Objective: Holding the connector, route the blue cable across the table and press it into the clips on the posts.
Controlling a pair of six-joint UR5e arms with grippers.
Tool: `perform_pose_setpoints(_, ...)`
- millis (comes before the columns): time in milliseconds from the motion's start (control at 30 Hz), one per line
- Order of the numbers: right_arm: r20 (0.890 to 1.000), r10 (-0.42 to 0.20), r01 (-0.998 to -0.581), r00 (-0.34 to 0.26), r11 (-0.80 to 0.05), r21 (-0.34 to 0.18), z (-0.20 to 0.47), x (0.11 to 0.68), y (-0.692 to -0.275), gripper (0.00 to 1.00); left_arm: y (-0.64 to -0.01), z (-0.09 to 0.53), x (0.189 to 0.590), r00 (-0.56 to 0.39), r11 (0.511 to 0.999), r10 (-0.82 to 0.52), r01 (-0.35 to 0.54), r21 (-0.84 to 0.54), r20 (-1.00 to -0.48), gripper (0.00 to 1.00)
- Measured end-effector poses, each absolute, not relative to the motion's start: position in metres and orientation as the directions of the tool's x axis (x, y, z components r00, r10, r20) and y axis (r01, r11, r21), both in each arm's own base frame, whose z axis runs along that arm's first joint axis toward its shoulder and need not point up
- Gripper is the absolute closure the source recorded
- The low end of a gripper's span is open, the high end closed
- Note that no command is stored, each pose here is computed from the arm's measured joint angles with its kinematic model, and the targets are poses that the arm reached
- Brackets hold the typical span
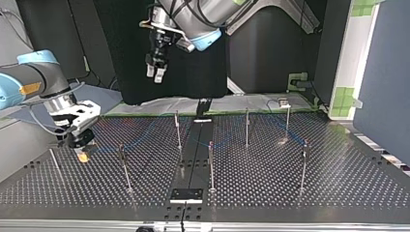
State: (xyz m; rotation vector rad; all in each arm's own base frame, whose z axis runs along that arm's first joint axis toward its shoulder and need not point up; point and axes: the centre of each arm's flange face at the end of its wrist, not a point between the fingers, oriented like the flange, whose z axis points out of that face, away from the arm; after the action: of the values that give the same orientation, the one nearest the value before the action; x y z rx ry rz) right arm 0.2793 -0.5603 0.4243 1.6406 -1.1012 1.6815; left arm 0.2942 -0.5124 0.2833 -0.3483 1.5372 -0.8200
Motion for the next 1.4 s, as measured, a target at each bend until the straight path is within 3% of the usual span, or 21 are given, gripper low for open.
perform_pose_setpoints(300,0.981,-0.162,-0.835,-0.111,-0.52,-0.18,0.423,0.279,-0.561,1.0,-0.502,0.224,0.288,-0.154,0.771,-0.58,0.213,-0.6,-0.8,0.0)
perform_pose_setpoints(667,0.981,-0.162,-0.835,-0.11,-0.52,-0.179,0.422,0.279,-0.561,1.0,-0.484,0.195,0.277,-0.139,0.819,-0.507,0.228,-0.526,-0.851,0.0)
perform_pose_setpoints(1000,0.98,-0.164,-0.835,-0.109,-0.521,-0.18,0.422,0.28,-0.561,1.0,-0.452,0.17,0.297,-0.12,0.858,-0.438,0.24,-0.454,-0.891,0.0)
perform_pose_setpoints(1400,0.98,-0.165,-0.835,-0.109,-0.519,-0.18,0.419,0.28,-0.562,1.0,-0.405,0.144,0.318,-0.107,0.856,-0.462,0.205,-0.474,-0.881,0.0)
